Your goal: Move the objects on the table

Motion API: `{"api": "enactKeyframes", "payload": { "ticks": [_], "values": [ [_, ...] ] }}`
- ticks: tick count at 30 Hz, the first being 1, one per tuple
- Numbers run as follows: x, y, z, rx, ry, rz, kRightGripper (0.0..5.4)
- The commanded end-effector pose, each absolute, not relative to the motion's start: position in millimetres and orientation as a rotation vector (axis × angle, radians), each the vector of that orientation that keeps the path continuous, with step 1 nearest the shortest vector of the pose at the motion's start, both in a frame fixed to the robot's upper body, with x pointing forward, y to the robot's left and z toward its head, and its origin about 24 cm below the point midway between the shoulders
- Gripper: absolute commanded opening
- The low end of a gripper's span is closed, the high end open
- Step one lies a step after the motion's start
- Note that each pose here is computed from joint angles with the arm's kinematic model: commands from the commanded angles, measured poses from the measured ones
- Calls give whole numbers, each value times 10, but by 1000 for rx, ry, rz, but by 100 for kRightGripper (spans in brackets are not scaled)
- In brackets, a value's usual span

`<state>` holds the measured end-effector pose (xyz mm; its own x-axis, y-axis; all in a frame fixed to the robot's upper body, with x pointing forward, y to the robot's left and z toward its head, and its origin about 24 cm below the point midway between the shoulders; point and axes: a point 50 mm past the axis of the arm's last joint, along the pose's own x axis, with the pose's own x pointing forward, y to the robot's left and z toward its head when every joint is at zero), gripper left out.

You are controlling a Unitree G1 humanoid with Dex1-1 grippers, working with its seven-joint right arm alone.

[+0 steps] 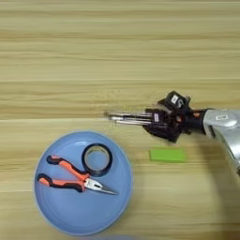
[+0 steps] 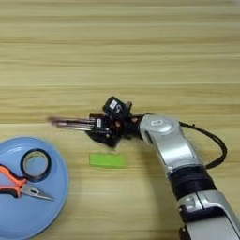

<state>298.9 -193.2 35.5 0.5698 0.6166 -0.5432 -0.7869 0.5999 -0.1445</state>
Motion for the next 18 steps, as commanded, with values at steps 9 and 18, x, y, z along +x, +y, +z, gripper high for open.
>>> {"api": "enactKeyframes", "payload": {
  "ticks": [9,18],
  "values": [
    [3066,-2066,397,-482,511,747,388],
    [3011,-2052,487,-502,523,791,376]
  ]
}}
